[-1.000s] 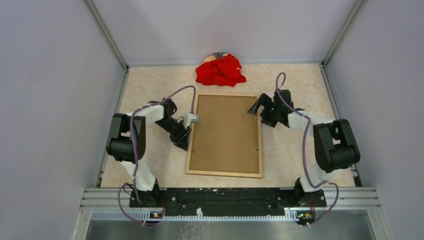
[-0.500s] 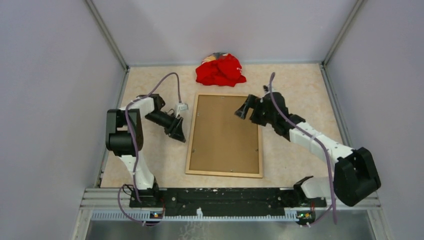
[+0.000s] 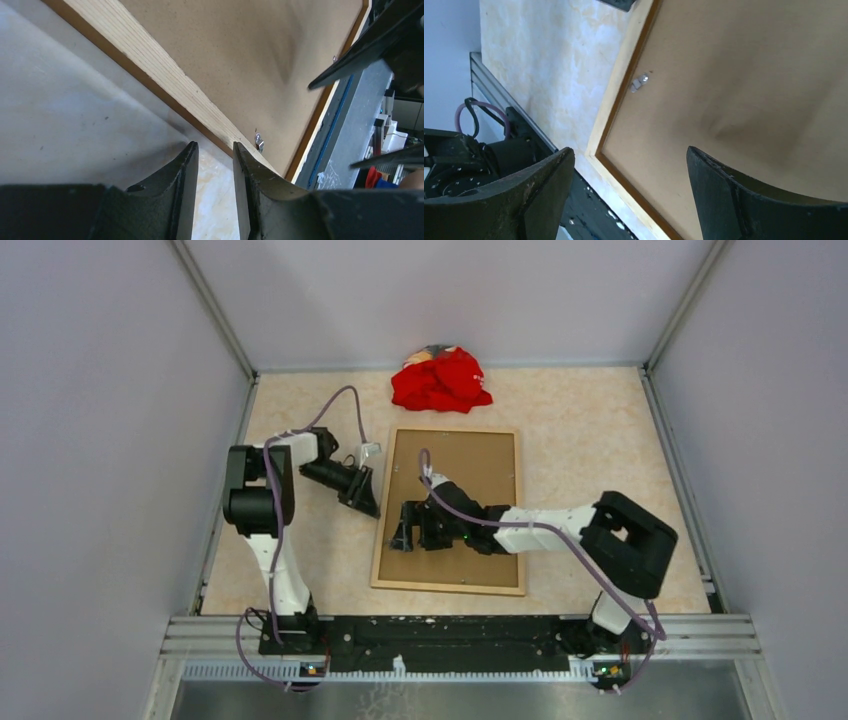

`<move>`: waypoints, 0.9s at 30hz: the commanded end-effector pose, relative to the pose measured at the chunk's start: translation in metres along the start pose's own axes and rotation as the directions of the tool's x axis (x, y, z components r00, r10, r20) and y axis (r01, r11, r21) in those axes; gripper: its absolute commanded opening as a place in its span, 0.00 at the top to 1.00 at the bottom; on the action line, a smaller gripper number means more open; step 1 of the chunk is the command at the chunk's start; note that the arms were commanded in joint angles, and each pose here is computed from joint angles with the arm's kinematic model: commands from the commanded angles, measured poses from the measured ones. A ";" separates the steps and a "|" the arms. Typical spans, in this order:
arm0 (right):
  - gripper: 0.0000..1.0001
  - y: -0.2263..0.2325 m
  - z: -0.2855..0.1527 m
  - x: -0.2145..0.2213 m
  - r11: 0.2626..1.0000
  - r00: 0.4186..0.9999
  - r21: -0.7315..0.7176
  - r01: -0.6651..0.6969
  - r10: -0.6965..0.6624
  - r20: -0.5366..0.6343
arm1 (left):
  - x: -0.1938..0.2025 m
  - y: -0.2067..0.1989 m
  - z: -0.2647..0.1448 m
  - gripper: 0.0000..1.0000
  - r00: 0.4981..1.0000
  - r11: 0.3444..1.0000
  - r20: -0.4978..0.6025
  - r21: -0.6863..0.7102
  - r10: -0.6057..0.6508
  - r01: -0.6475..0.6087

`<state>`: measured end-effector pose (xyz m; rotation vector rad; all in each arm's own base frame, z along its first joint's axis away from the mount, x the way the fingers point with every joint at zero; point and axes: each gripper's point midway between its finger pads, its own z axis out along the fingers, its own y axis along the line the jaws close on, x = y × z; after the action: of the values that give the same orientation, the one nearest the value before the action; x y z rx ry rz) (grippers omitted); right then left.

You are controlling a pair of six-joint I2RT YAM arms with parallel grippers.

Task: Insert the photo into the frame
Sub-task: Adjust the photo frame at the center of the board, then install the photo frame at the center of the board.

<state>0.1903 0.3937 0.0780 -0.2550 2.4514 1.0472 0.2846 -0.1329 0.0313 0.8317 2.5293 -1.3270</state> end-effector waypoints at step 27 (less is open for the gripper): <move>0.22 0.050 0.079 0.004 0.990 0.999 -0.137 -0.043 0.040 -0.027 | -0.012 0.002 0.004 0.72 0.999 0.999 0.021 -0.017 0.031 -0.030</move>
<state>0.1950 0.4727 0.0586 -0.2614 2.4324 1.2113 0.2905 -0.1372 0.0301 0.8106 2.5359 -1.3114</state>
